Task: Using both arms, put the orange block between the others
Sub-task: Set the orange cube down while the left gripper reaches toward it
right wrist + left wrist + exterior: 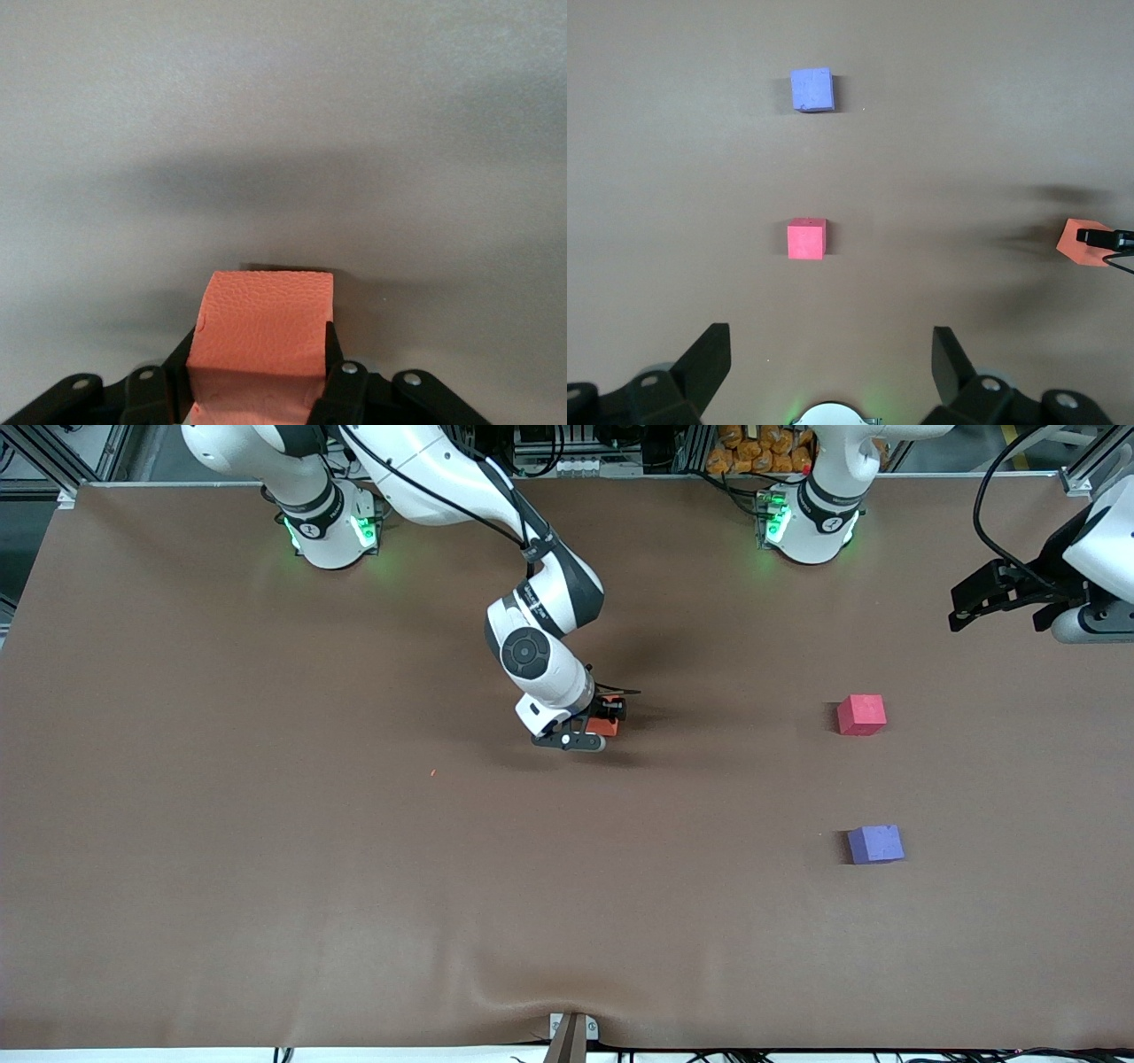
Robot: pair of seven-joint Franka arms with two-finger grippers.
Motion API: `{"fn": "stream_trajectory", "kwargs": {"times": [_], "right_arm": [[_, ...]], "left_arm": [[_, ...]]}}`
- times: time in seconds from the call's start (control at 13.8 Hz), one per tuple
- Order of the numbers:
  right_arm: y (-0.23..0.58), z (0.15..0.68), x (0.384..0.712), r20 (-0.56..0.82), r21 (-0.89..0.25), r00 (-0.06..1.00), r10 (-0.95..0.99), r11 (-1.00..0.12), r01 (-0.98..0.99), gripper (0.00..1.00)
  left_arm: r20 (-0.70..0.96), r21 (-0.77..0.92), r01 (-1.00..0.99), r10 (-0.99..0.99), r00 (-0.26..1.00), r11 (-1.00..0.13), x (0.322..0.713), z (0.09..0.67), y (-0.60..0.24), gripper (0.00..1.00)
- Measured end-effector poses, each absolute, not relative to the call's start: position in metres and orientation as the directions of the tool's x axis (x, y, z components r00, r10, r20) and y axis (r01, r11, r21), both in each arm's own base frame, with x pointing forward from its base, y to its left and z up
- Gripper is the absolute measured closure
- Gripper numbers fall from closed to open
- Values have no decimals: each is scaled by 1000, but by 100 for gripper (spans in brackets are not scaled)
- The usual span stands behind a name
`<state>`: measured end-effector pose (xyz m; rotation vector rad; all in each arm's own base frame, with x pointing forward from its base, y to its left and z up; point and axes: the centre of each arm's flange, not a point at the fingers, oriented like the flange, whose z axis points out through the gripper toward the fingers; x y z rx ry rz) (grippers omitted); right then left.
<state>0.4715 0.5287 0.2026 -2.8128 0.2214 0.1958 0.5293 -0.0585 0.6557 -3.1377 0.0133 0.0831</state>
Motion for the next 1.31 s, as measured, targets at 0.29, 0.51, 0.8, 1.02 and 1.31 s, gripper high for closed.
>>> {"fn": "stream_trajectory", "kwargs": {"times": [0.29,0.51,0.8,1.02,1.31], "right_arm": [[522,216,490,-137,-313,979,-150,-931,-186,8],[504,256,516,-158,-332,973,-166,-919,-211,0],[431,363,559,-213,-318,963,-166,-920,-229,0],[348,448,572,-242,-236,958,-157,-948,-215,0],[250,548,558,-190,-107,974,-124,-983,-146,0]], "left_arm": [[-94,-6,-24,-23,995,-1000,540,634,-68,0],[-150,-9,-74,-72,986,-997,553,600,-98,0],[-224,-17,-176,-168,960,-984,557,547,-187,0],[-233,-29,-252,-239,943,-967,547,497,-279,0],[-254,-38,-373,-353,901,-927,515,423,-386,0]]}}
